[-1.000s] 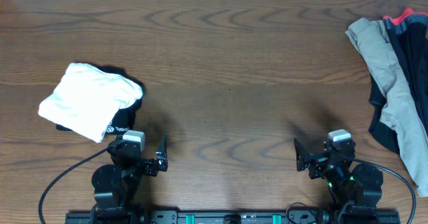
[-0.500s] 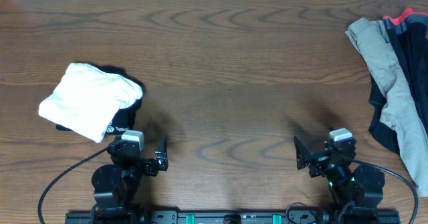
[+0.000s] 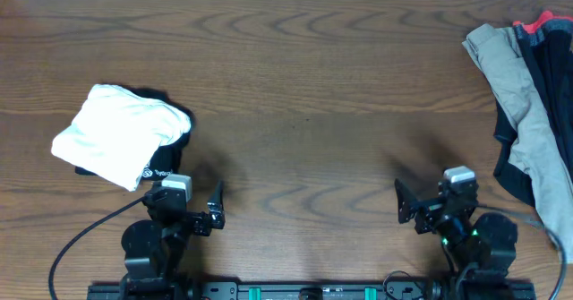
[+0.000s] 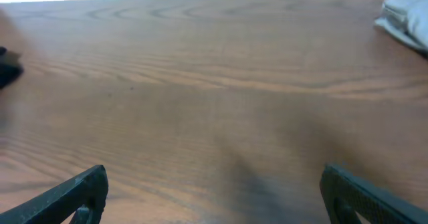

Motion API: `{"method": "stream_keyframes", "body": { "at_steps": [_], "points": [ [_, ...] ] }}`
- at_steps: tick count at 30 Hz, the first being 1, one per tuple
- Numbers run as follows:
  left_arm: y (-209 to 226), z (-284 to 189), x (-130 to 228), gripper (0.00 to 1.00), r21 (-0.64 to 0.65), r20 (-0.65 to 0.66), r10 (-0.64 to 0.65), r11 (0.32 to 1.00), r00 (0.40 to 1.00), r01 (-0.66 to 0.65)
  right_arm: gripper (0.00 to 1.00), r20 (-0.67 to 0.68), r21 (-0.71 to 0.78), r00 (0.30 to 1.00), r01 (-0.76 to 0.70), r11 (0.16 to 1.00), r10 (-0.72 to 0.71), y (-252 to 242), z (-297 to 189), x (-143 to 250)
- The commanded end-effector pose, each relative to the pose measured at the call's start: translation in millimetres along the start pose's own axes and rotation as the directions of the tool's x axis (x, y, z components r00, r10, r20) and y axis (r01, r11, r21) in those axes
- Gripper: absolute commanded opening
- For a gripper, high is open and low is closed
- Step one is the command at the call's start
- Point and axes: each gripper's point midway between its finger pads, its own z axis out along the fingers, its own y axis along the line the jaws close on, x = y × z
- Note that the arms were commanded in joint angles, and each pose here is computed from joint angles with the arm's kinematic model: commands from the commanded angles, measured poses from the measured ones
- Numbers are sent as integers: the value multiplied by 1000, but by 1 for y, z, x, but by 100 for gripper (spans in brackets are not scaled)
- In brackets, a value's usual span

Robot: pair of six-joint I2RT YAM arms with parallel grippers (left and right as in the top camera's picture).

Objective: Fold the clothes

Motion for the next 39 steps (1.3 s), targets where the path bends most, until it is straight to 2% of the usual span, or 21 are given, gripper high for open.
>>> {"method": "stream_keyframes", "body": {
  "at_steps": [1, 5, 9, 14, 17, 20, 22, 23, 26, 31, 34, 39],
  "points": [
    [-3, -15, -40, 98, -13, 47, -37, 999, 998, 38, 99, 8, 17, 996, -90, 996, 90, 0, -6, -36],
    [-1, -18, -69, 98, -48, -23, -76, 996, 997, 75, 99, -75, 30, 990, -117, 993, 118, -2, 3, -74],
    [0, -13, -93, 98, -77, -194, -122, 991, 973, 109, 99, -242, 62, 954, -169, 984, 179, -7, 21, -101],
    [0, -8, -119, 98, -133, -471, -200, 979, 859, 155, 99, -464, 116, 852, -214, 970, 243, -16, 48, -123],
    [0, -2, -133, 98, -155, -572, -223, 974, 789, 163, 99, -555, 99, 785, -266, 959, 275, -12, 62, -126],
    [1, 8, -141, 98, -148, -612, -218, 976, 761, 160, 99, -606, 53, 767, -226, 973, 211, -13, 74, -122],
    [-7, 16, -145, 98, -112, -623, -230, 972, 748, 206, 95, -614, 142, 750, -203, 969, 247, -33, 80, -119],
    [-11, 19, -145, 98, -91, -628, -231, 970, 743, 225, 92, -606, 243, 732, -201, 949, 310, -51, 80, -118],
    [-14, 23, -142, 98, -79, -643, -234, 967, 729, 241, 91, -556, 470, 698, -184, 863, 451, -103, 73, -119],
    [-14, 22, -139, 98, -84, -654, -238, 966, 718, 244, 91, -450, 660, 674, -191, 726, 586, -193, 61, -128],
    [-14, 19, -136, 98, -89, -666, -242, 965, 705, 247, 88, -340, 735, 657, -261, 626, 673, -248, 56, -128],
    [-15, 17, -133, 98, -94, -676, -245, 964, 695, 249, 83, -211, 712, 655, -405, 573, 725, -315, 66, -127]
  ]
}}
